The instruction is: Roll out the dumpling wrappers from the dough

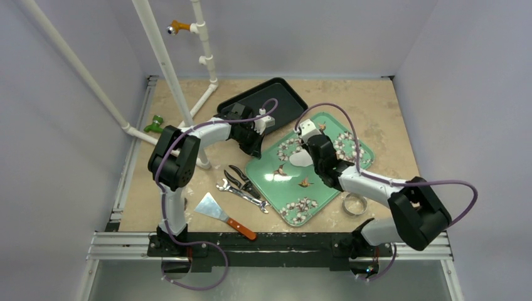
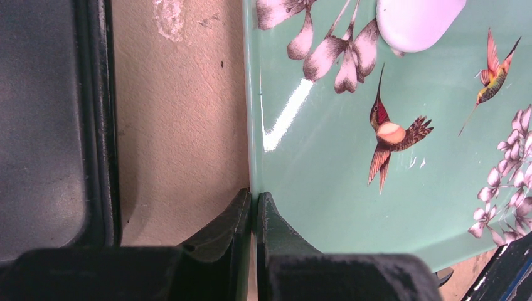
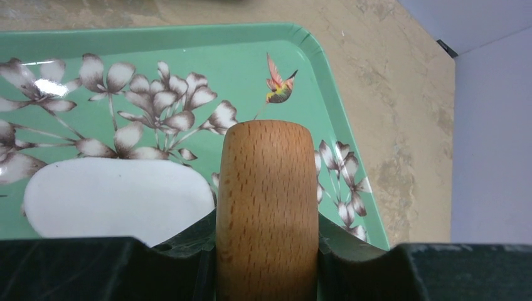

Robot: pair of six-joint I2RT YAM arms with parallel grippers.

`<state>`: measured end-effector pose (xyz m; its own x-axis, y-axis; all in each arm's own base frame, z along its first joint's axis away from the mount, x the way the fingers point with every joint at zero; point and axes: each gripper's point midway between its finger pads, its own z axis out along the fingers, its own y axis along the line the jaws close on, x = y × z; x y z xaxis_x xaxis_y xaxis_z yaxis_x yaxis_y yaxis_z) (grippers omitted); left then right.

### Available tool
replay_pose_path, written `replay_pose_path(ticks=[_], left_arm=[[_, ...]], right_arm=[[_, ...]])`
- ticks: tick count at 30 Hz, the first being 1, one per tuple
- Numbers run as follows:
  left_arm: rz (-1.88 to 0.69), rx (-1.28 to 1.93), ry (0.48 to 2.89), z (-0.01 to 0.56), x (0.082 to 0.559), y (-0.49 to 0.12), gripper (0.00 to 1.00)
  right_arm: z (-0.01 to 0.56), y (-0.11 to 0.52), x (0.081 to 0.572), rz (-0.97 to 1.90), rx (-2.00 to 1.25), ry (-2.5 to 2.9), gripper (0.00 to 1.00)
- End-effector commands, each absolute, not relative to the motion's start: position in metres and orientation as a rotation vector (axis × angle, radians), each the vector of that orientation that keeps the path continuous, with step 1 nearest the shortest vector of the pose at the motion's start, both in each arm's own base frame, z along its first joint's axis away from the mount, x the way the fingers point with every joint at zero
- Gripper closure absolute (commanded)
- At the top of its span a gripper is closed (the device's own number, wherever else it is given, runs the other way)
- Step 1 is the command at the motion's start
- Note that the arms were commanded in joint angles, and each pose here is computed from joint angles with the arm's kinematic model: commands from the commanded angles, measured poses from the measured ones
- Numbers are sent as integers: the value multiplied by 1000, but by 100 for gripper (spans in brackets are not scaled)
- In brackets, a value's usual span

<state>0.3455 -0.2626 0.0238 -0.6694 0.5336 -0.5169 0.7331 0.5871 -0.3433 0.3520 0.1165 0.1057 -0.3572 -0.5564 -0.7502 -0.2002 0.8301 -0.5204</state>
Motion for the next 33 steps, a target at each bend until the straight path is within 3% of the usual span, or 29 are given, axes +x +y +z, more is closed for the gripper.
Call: replay_pose_path(ticks=[1,6,10,15,25,33], left_arm=[[-754,1010,2453,25,354,-255,100],[-756,1007,2454,25,354,-255,100],[-759,1007,2451,25,355,-255,100],[-760,1005,2452,25,355,-255,100],[-762,1006,2451,26,354,-255,100],[-762,1006,2456,24,354,-255,100]], right_arm=[[138,126,345,-332,-562,1954,100],[191,174,338,-166,-607,1785,100],[192,221,323,38,-696,1717,100],[179,237,319,177,-633,1717,100],[132,215,326,74,-612,1820,100],[94,176,328,-236,-692,1989,100]])
